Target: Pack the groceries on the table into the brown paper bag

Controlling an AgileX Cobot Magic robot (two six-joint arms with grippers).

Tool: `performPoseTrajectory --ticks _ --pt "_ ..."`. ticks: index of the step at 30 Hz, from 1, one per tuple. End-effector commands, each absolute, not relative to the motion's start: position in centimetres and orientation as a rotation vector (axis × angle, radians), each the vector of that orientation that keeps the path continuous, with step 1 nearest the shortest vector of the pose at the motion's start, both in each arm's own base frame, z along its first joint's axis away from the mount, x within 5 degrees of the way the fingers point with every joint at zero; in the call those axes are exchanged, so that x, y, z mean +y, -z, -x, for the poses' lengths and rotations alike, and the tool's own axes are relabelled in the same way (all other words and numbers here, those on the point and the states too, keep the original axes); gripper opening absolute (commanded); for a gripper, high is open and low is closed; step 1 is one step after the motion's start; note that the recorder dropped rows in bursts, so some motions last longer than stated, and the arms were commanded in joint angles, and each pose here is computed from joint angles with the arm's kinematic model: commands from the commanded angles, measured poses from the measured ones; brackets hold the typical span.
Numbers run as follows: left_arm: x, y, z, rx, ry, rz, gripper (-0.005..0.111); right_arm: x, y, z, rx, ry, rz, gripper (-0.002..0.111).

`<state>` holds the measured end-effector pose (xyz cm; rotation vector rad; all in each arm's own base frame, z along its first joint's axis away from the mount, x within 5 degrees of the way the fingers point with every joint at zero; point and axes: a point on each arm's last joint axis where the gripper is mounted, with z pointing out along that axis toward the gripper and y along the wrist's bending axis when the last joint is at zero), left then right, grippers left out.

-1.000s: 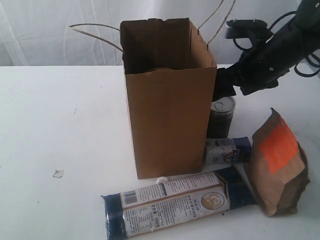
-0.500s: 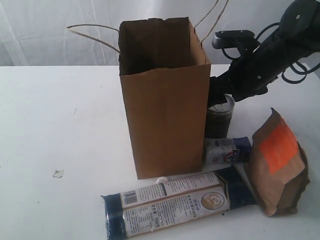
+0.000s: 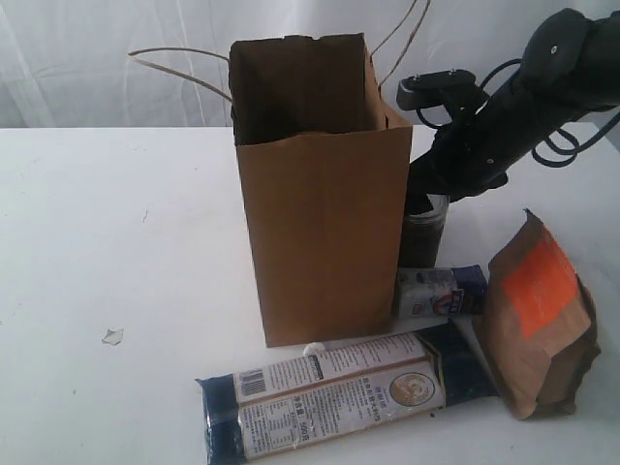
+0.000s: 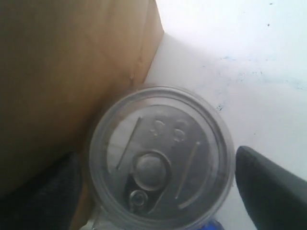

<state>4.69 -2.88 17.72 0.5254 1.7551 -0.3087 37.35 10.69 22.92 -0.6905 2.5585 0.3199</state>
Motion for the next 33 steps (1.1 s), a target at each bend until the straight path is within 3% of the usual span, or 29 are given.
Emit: performPoseTrajectory --ticks 1,19,29,33 --pt "-2.9 -17.6 -4.7 1.761 0.317 -0.519 0.0 10.9 -23.1 -37.4 2.536 -0.301 0.734 0.08" --pt "-2.9 -17.6 -4.7 1.761 0.317 -0.519 0.0 11.8 -21.9 -37.4 2.56 -0.312 0.791 0.082" --pt "-2.9 -17.6 -4.7 1.761 0.317 -0.519 0.0 11.3 -21.9 -37.6 2.574 -0.311 0.728 0.035" --pt "-2.9 -17.6 -4.7 1.761 0.317 -0.519 0.0 10.7 -22.5 -37.6 2.568 -0.263 0.729 0.025"
